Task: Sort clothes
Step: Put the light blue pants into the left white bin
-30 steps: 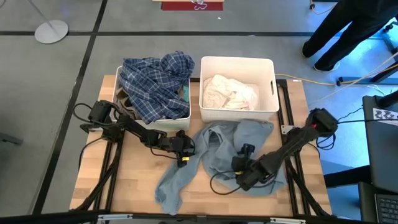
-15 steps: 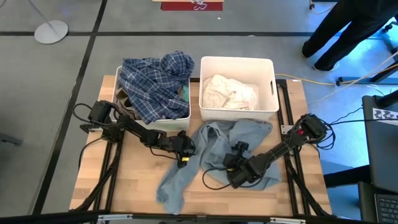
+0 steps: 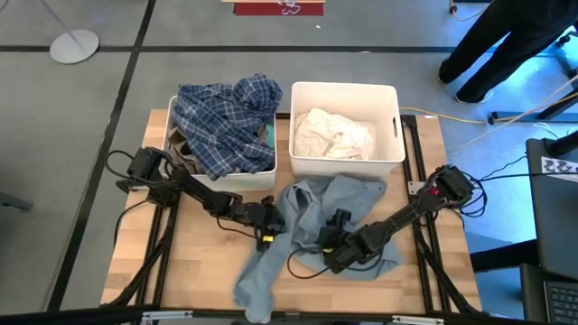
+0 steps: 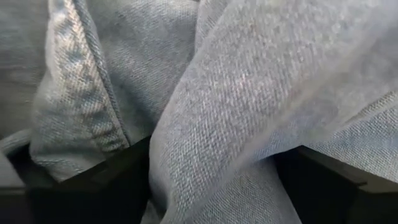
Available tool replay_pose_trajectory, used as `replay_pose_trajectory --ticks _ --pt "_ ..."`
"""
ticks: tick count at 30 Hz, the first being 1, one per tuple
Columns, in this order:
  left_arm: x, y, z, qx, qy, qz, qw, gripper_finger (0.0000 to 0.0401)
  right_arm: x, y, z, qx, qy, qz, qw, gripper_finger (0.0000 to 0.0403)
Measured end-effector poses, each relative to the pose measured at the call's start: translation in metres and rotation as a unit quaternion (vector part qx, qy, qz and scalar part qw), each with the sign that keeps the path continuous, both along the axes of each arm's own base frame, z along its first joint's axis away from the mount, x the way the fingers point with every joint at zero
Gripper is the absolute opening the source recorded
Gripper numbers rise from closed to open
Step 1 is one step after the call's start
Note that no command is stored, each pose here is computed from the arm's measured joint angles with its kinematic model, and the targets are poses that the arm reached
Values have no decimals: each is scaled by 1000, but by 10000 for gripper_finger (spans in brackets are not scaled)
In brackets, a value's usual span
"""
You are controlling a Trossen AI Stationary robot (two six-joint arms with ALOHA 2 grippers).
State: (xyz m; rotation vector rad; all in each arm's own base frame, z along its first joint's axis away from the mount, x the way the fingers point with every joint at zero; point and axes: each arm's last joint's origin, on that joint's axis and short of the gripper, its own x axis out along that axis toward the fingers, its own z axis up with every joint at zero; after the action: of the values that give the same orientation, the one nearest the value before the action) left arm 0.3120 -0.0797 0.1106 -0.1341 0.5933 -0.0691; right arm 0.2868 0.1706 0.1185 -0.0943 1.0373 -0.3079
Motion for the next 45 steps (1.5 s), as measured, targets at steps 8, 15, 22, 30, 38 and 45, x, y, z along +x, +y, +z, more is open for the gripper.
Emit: replay_pose_trajectory --ticks 8,15,22,30,38,45 --pt "0 -3 0 -1 2 -5 1000 159 9 7 7 10 -13 30 999 293" --pt "0 -3 0 0 1 -2 1000 159 28 20 46 -1 5 65 998 309" --pt "0 -2 0 1 -1 1 1000 159 45 28 77 -88 -38 152 984 306" --pt "1 -2 2 1 -7 0 1000 159 73 4 69 -156 -63 244 955 303" --pt "2 -3 4 -3 -16 -2 1000 159 93 -39 24 -15 11 245 969 303" --pt "1 -3 3 -3 -13 -1 1000 159 104 -56 -5 14 36 210 977 296"
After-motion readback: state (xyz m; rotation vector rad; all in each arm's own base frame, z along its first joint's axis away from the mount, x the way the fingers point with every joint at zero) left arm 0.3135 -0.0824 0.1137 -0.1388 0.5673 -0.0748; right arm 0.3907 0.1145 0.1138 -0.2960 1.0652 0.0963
